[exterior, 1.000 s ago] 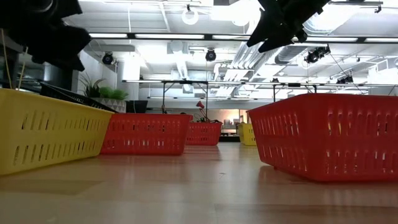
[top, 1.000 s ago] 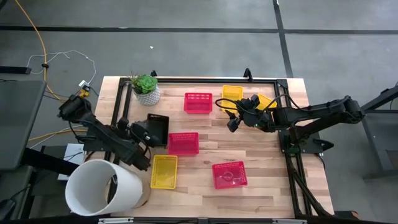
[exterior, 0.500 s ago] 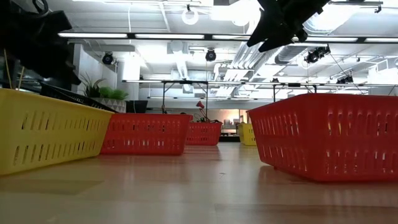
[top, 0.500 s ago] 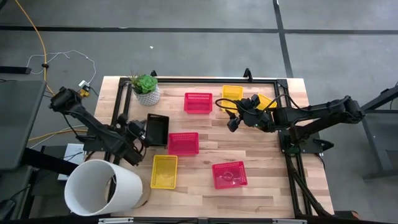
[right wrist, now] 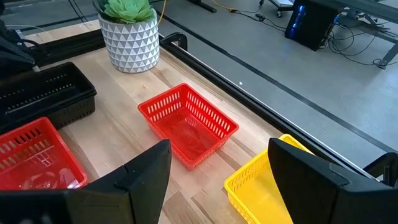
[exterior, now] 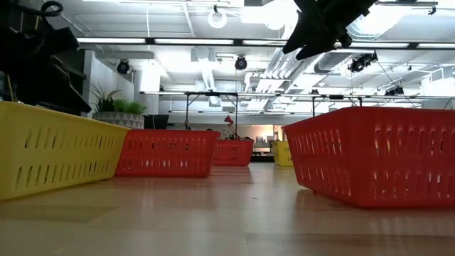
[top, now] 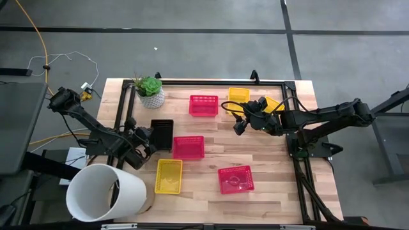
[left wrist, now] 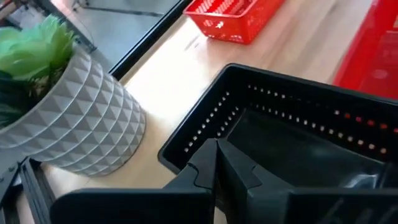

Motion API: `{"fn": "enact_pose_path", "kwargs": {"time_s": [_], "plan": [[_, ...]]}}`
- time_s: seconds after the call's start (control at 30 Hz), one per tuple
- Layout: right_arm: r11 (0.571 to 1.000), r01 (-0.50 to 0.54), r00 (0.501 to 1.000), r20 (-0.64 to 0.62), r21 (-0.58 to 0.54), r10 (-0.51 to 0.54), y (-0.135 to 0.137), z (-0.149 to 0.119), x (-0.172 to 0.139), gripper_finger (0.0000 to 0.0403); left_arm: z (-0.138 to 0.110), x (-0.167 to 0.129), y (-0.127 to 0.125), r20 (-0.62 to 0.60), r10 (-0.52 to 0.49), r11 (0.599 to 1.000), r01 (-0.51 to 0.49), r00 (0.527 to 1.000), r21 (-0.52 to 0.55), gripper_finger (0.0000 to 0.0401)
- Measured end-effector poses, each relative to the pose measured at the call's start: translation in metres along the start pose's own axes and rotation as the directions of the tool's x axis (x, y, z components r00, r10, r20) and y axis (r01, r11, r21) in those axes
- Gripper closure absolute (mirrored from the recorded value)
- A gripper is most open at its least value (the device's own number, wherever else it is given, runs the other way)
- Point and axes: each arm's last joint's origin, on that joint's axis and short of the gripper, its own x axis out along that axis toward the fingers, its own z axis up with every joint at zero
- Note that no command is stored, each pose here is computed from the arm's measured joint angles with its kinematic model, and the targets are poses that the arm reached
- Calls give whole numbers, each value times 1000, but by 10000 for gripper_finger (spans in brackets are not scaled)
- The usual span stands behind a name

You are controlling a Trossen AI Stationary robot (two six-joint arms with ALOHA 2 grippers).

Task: Stack baskets by color
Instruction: Stack the top red bin on top of the left red bin

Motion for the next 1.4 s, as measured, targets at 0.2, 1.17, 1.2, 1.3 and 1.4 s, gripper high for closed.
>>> {"fn": "enact_pose_path", "kwargs": {"time_s": [0.2, 1.17, 1.2, 1.3, 1.4], "plan": [[1000, 0, 1000, 2, 1, 0, 0, 0, 0, 147, 25, -12, 2, 99, -9, 1000, 7, 995, 22, 401], [979, -156, 987, -46, -131, 152, 5, 0, 0, 147, 149, 0, 57, 533, -542, 827, 524, 650, 202, 401], [979, -156, 987, -46, -132, 152, 5, 0, 0, 147, 149, 1, 57, 533, -545, 825, 527, 647, 204, 401], [979, -156, 987, -46, -133, 152, 5, 0, 0, 147, 147, 5, 57, 573, -536, 825, 529, 620, 200, 401], [978, -157, 987, -46, -134, 152, 5, 0, 0, 147, 133, 17, 53, 644, -507, 829, 528, 573, 184, 401]]}}
